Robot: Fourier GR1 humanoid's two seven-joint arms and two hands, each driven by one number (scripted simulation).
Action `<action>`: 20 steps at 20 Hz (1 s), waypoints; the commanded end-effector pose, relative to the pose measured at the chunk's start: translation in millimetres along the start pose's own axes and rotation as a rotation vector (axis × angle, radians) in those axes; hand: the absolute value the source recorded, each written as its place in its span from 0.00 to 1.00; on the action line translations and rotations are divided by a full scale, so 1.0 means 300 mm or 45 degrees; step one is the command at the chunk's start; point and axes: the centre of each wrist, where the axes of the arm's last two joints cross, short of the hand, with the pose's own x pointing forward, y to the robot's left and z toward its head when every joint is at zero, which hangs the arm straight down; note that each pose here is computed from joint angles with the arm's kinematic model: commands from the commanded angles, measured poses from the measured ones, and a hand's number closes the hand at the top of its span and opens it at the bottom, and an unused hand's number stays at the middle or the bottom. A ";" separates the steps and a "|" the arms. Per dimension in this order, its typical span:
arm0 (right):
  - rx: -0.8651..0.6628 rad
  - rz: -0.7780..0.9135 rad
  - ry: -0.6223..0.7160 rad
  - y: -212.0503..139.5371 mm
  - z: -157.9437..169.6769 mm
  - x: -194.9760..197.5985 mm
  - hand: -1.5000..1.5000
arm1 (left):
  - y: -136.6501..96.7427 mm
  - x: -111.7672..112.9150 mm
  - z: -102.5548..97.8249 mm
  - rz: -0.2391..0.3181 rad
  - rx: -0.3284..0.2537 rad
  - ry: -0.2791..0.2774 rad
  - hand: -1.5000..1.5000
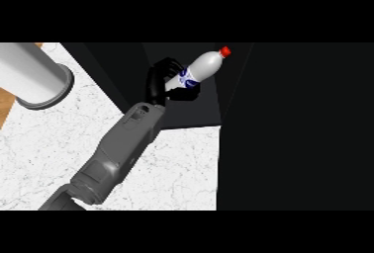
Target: Pick up the bottled water, place it into the cabinet and close the cabinet
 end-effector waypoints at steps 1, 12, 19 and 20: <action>-0.033 -0.075 -0.053 0.008 -0.014 0.033 0.00 | 0.026 -0.022 -0.024 -0.241 0.124 -0.060 0.00; 0.017 -0.076 -0.051 -0.014 -0.016 0.056 0.00 | 0.000 0.091 -0.079 -0.115 0.104 -0.174 0.00; 0.011 -0.070 -0.040 0.007 -0.021 0.041 0.00 | -0.015 0.187 -0.090 0.417 -0.025 -0.335 1.00; 0.011 -0.078 -0.053 -0.008 -0.028 0.055 0.00 | -0.012 0.164 -0.083 0.418 -0.084 -0.345 1.00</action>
